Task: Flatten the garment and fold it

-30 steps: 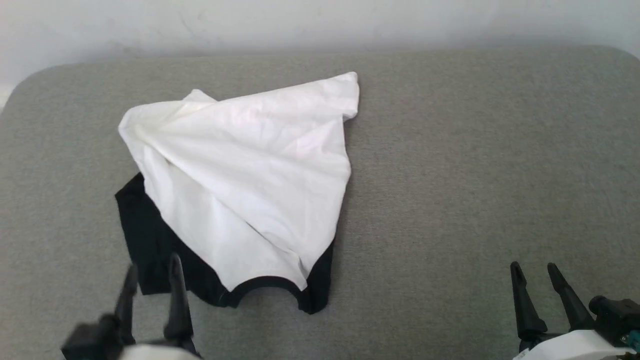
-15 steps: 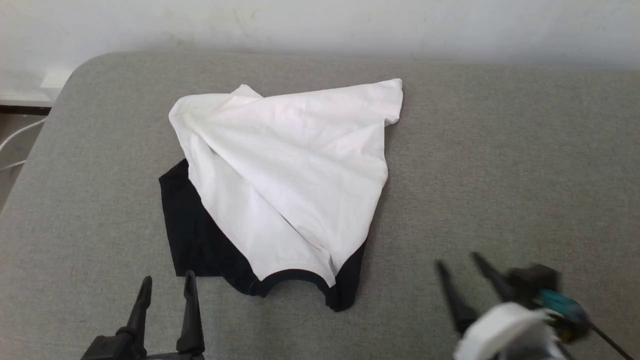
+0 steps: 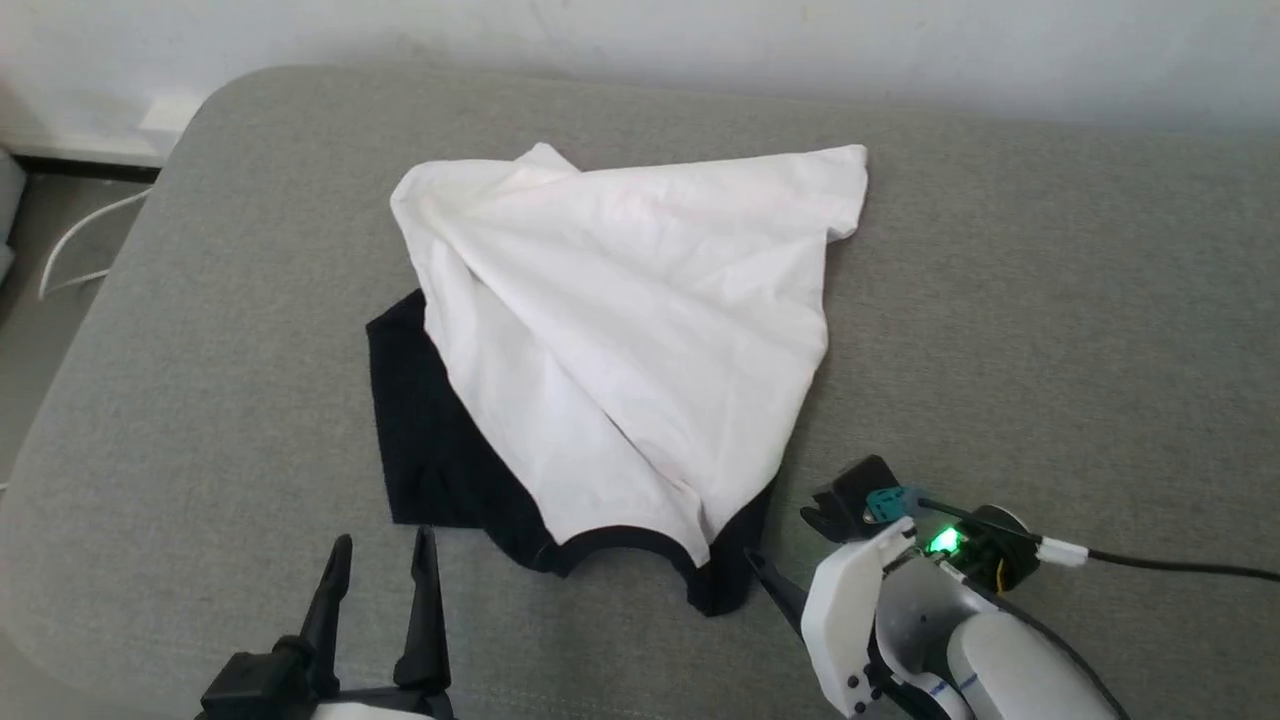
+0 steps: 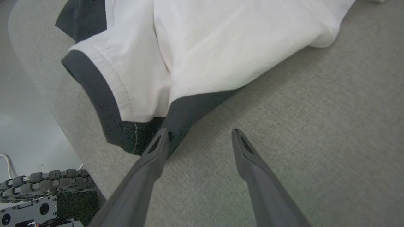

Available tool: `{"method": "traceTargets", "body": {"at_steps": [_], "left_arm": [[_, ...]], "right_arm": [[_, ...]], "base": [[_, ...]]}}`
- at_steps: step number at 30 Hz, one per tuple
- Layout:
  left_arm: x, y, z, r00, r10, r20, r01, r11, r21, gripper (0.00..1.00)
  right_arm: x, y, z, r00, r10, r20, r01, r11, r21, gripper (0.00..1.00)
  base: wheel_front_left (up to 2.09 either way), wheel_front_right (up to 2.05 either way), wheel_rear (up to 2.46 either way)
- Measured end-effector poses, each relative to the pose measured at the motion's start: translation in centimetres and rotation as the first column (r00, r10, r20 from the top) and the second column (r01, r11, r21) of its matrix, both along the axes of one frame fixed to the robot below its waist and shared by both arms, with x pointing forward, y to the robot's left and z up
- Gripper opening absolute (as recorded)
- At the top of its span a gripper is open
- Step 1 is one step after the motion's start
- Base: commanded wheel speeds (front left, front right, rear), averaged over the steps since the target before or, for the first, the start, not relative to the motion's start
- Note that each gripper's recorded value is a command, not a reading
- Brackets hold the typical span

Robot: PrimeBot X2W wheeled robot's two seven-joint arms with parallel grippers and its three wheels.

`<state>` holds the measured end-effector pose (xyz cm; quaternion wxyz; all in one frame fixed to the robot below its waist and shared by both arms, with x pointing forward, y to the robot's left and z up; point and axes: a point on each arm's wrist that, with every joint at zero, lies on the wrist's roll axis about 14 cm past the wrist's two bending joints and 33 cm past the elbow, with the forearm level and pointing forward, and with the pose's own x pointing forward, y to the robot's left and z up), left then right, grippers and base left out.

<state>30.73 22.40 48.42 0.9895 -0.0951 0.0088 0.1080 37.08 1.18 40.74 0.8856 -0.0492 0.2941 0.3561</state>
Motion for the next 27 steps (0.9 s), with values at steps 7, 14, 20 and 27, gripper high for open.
{"method": "traceTargets", "body": {"at_steps": [7,14,20,27], "left_arm": [[-0.9,0.8,-0.6,0.999,0.038,-0.015,-0.038,0.999,-0.011,1.0],[-1.6,1.3,-0.7,0.998,0.065,-0.015,-0.066,0.998,-0.016,1.0],[-1.7,1.4,-0.4,0.998,0.068,-0.001,-0.068,0.998,-0.013,1.0],[-1.6,0.7,-0.1,0.999,0.042,0.011,-0.042,0.999,-0.01,1.0]], "right_arm": [[0.4,2.2,-1.5,0.996,0.079,-0.029,-0.08,0.996,-0.031,1.0],[1.4,2.6,-2.9,0.997,0.043,-0.063,-0.045,0.999,-0.03,0.11],[3.2,1.1,-2.7,0.998,-0.059,-0.03,0.06,0.998,0.007,0.0],[6.5,-2.9,1.4,0.974,-0.214,0.075,0.206,0.973,0.103,0.0]], "base": [[0.0,0.0,0.0],[0.0,0.0,0.0],[0.0,0.0,0.0],[0.0,0.0,0.0]]}}
